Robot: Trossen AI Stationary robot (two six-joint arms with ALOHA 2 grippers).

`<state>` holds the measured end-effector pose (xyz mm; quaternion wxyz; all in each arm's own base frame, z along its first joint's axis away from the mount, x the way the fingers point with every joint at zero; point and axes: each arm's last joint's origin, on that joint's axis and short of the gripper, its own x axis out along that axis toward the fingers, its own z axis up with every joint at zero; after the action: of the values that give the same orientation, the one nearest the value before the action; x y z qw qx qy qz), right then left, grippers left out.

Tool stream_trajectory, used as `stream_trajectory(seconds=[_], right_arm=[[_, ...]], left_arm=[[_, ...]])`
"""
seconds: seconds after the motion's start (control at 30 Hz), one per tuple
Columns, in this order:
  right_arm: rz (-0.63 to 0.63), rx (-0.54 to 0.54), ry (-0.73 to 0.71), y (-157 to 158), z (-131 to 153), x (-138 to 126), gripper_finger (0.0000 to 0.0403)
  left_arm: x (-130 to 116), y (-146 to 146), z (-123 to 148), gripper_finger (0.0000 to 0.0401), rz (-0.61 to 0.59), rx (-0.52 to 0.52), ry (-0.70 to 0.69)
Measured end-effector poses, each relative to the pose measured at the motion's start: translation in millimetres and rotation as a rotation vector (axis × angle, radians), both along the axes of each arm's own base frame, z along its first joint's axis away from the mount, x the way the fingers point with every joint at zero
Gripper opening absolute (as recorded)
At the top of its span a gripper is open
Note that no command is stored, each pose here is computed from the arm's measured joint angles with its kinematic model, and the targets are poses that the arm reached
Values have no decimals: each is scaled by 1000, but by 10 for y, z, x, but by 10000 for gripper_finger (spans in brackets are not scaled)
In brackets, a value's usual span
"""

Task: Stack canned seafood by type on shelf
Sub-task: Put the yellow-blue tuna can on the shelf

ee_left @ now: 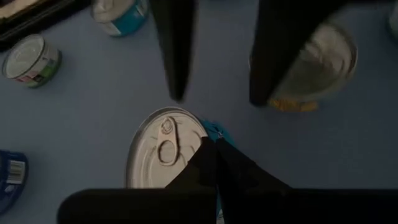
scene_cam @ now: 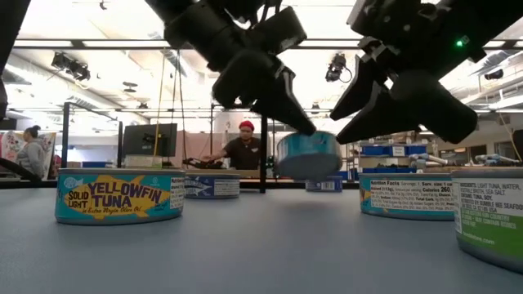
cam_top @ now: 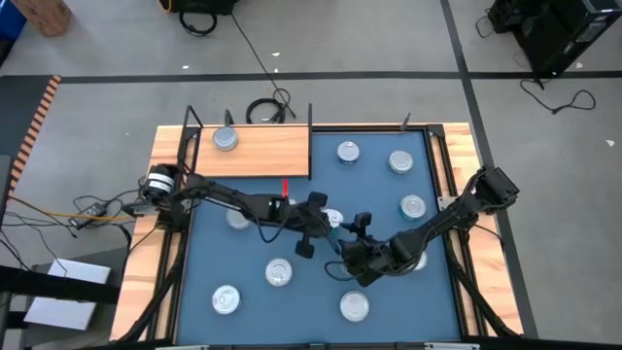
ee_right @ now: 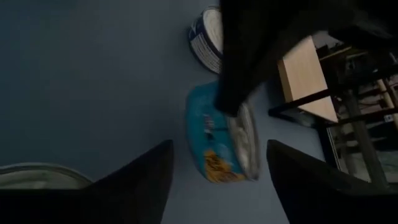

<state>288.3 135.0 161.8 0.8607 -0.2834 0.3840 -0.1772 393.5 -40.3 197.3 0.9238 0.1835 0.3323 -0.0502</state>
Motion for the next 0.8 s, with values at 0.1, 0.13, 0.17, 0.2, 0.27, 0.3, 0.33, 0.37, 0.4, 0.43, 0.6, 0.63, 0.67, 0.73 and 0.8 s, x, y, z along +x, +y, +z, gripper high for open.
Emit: stream_trajectory(seconds=[0.1, 0.13, 0.17, 0.2, 0.27, 0.3, 0.33, 0.37, 0.4, 0.43, 0.6, 0.63, 0.67, 0.73, 0.8], right_arm=[[-4, -31, -2, -3, 5, -3, 272], [-18, -54, -14, -9, 10, -3, 273], [-34, -86, -31, -13, 19, -5, 274], [-47, -116, -42, -19, 28, -5, 275], [-54, -158, -45, -26, 36, -6, 275], [-52, -168, -43, -27, 38, -5, 275], [-49, -174, -40, -34, 39, 3, 275], [-47, -179, -36, -44, 41, 10, 274], [-42, -189, -26, -54, 41, 15, 273], [-39, -196, -19, -65, 41, 21, 271], [-29, -205, -28, -81, 59, 63, 249], [-28, -205, -33, -78, 64, 69, 240], [-25, -203, -37, -74, 68, 73, 229], [-21, -200, -42, -67, 71, 78, 201], [-14, -192, -47, -52, 73, 77, 167]], left_arm=[[7, 59, 106, 0, 8, -45, -28], [7, 78, 149, 0, 10, -60, -40], [1, 88, 179, 0, 6, -81, -48], [-11, 102, 222, 0, 3, -97, -58], [-28, 114, 285, 0, 0, -108, -75], [-39, 115, 316, 0, -2, -109, -83], [-48, 114, 337, 0, -3, -112, -87], [-51, 113, 357, 0, -6, -117, -96], [-58, 110, 378, 0, -17, -125, -101], [-62, 107, 389, 0, -26, -136, -103], [-65, 100, 394, 0, -26, -159, -101], [-65, 100, 394, 0, -26, -159, -101], [-65, 100, 394, 0, -26, -159, -101], [-66, 100, 393, 0, -28, -157, -100], [-71, 100, 407, 1, -29, -156, -103]])
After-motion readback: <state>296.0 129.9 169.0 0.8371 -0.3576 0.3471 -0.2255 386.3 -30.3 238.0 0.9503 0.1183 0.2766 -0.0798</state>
